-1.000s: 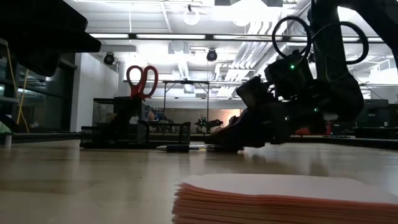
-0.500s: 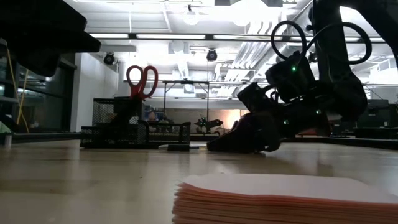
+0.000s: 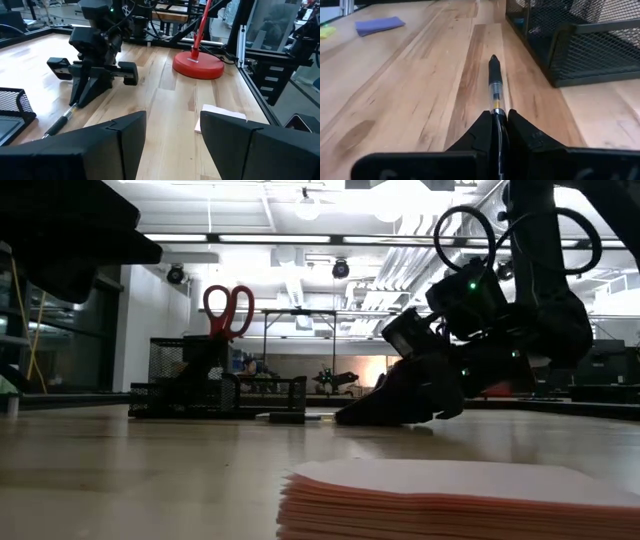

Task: Pick and place office supplies into organizer
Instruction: Put the transparent pen into the desk organizer

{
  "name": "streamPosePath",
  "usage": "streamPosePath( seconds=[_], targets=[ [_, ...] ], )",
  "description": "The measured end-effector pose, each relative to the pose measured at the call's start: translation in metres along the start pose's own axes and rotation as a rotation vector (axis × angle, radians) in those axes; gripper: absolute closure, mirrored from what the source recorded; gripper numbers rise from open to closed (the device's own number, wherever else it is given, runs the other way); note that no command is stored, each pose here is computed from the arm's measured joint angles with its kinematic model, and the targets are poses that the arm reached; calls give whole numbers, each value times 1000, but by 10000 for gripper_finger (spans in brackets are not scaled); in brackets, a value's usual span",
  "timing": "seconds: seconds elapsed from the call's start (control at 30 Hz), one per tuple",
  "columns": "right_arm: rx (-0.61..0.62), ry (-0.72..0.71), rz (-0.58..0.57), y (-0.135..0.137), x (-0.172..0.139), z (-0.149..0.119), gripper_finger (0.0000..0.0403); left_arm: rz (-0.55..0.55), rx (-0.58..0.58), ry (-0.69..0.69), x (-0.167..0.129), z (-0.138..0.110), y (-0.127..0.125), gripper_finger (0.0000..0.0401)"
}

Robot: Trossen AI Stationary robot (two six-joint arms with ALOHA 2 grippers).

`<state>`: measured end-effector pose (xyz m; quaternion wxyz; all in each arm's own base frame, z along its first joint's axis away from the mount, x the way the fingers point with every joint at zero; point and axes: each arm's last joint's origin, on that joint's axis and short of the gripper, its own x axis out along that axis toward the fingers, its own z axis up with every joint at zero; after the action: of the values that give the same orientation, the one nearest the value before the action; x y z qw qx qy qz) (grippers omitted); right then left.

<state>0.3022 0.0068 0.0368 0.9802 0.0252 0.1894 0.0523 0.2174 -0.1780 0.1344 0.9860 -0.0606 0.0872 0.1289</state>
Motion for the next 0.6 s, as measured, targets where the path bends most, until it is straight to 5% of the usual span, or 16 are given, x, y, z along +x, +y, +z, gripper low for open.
streamPosePath(
  seconds=[0.47,0.6],
  targets=[
    [-100,99,-1,39,-18,37,378,26,-21,-13,11,8,2,224],
    [-148,101,11,57,-28,52,380,-39,-29,34,26,13,7,224]
  ],
)
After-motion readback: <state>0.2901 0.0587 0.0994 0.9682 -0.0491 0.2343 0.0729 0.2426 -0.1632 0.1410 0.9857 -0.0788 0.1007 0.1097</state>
